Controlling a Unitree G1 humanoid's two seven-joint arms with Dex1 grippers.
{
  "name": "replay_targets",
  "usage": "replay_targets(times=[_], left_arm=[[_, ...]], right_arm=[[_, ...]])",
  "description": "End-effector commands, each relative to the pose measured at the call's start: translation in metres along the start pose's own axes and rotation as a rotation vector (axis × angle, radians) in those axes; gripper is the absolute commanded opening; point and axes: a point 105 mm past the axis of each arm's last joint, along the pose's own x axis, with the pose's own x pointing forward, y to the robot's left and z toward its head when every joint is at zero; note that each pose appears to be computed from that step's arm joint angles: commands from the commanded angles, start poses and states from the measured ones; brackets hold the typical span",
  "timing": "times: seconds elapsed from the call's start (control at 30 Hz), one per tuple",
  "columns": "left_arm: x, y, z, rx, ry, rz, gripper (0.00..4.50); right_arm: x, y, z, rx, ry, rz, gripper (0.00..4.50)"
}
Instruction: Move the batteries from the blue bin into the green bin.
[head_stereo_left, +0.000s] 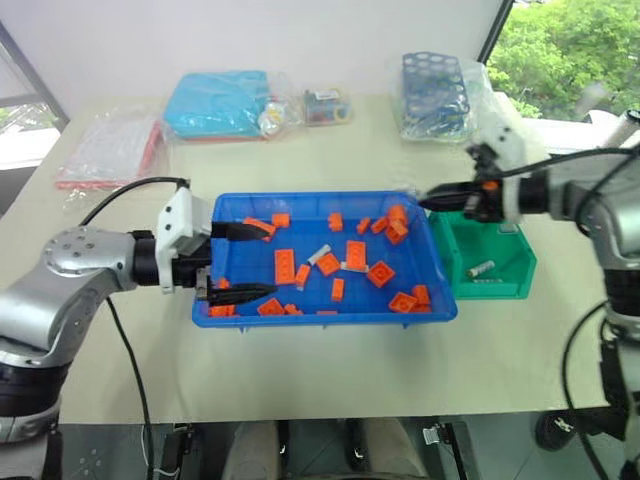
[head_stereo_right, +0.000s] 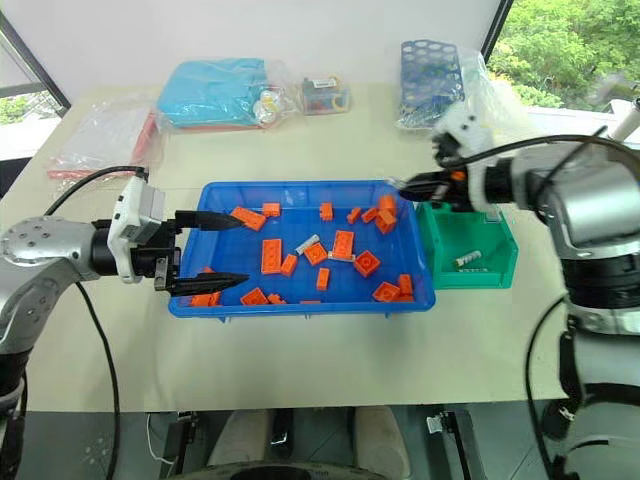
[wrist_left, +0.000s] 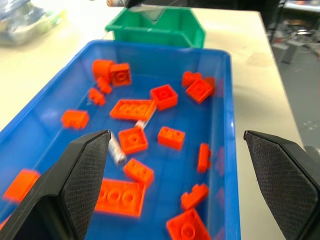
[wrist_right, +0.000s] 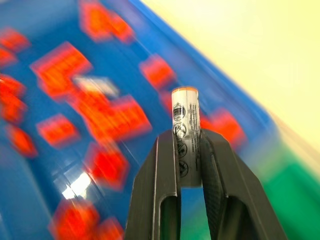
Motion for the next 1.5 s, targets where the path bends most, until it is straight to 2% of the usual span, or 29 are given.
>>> replay_targets(times=[0.03, 0.13, 0.3, 0.4, 0.5, 0.6, 0.77, 0.87, 1.13, 1.5], left_arm=[[0.003, 0.002, 0.007, 0.045, -0.018, -0.017, 4.50], [0.003, 0.003, 0.007, 0.050, -0.018, -0.022, 4.50], [0.002, 0.005, 0.006, 0.055, -0.014, -0.021, 4.50], [0.001, 0.004, 0.005, 0.056, -0.012, -0.017, 4.50], [0.000, 0.003, 0.004, 0.056, -0.009, -0.015, 4.50], [-0.002, 0.004, 0.004, 0.056, -0.005, -0.011, 4.50], [0.000, 0.007, 0.002, 0.060, -0.012, 0.033, 4.50], [-0.003, 0.006, 0.003, 0.060, -0.009, 0.052, 4.50], [-0.013, 0.006, 0.008, 0.063, -0.001, 0.113, 4.50], [-0.016, 0.007, 0.015, 0.069, -0.002, 0.144, 4.50]], right_arm=[[-0.018, -0.015, -0.009, -0.018, 0.003, -0.114, 0.06], [-0.021, -0.023, -0.022, -0.012, 0.038, -0.180, 1.51], [-0.021, -0.030, -0.008, -0.076, 0.012, -0.213, 4.06], [-0.010, -0.014, 0.030, -0.134, -0.119, -0.123, 4.06], [0.012, 0.020, 0.055, -0.207, -0.182, 0.045, 4.06], [0.046, 0.053, 0.062, -0.306, -0.178, 0.187, 4.06], [0.118, 0.093, 0.055, -0.428, -0.147, 0.294, 4.06], [0.146, 0.106, 0.053, -0.495, -0.121, 0.331, 4.06], [0.167, 0.120, 0.036, -0.607, -0.058, 0.429, 4.06], [0.190, 0.113, 0.029, -0.671, -0.031, 0.381, 4.06]])
